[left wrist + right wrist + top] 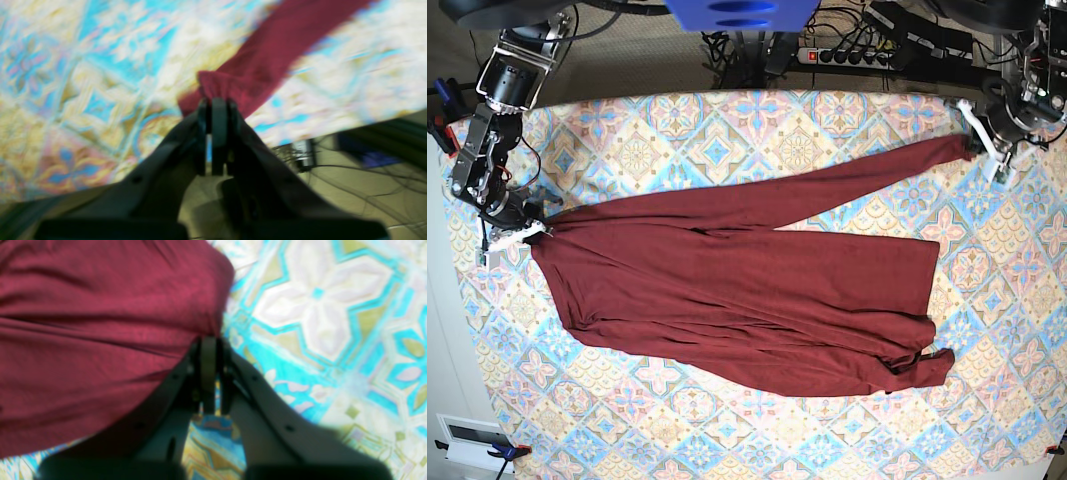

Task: Layout the t-shirt on the table in an organized manner, then fold the t-shirt properly
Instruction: 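Stretch the shirt between both grippers, lifting the sleeve end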

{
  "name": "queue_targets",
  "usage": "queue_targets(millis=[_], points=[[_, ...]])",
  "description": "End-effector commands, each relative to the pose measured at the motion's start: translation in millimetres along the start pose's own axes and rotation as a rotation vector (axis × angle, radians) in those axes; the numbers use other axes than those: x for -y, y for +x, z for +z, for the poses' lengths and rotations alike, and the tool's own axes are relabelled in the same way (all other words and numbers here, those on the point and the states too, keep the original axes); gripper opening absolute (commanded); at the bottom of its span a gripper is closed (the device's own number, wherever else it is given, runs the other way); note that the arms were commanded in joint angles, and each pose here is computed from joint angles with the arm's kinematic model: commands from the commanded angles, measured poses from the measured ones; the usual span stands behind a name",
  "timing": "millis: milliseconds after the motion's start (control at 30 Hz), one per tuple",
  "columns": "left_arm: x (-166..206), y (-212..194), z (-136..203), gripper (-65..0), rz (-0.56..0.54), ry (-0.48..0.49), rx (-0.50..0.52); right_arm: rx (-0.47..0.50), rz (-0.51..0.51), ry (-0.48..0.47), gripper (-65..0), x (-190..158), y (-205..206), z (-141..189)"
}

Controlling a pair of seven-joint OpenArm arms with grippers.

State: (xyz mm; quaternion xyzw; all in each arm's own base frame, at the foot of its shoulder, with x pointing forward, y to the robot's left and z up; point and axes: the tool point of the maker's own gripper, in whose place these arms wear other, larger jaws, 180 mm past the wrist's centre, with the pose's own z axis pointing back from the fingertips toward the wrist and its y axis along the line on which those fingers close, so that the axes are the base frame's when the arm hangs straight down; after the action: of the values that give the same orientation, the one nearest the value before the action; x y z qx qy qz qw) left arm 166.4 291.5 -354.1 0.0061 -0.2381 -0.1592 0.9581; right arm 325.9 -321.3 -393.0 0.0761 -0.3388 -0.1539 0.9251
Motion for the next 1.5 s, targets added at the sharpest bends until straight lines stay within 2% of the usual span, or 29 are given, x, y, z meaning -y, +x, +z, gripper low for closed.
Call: queue_targets(millis=[0, 167, 400, 667, 833, 933, 1133, 1367, 1467], points=[[-5, 4, 3, -65.0, -0.071, 0.022, 0.007, 0.067, 0.025, -0.005, -64.5, 5, 27, 10], [-5, -12, 0, -65.0, -0.248, 0.068, -0.014, 0.051, 0.027, -0.016, -64.5, 10, 20, 11], [-24, -14, 2, -65.0, -0.389, 0.182, -0.026, 0.053, 0.039, -0.032, -64.5, 17, 24, 15], [-30, -29, -1, -65.0, -0.414, 0.263, -0.066, 0.028, 0.038, -0.042, -64.5, 22, 12, 15], [-16, -41, 0, -65.0, -0.429, 0.217, -0.088, -0.020, 0.042, -0.050, -64.5, 26, -2, 16], [-5, -47, 0, -65.0, -0.441, 0.181, -0.078, 0.009, 0.078, -0.065, -64.5, 29, 12, 26], [1, -48, -2, -64.8, -0.426, 0.167, -0.058, 0.020, 0.109, -0.064, -64.5, 24, 13, 31], [-14, -65, 0, -61.0, -0.395, 0.222, -0.209, 0.021, 0.110, -0.060, -64.5, 22, 13, 31], [-7, -64, -4, -60.4, -0.399, 0.205, -0.216, 0.022, 0.110, -0.060, -64.5, 22, 13, 31]])
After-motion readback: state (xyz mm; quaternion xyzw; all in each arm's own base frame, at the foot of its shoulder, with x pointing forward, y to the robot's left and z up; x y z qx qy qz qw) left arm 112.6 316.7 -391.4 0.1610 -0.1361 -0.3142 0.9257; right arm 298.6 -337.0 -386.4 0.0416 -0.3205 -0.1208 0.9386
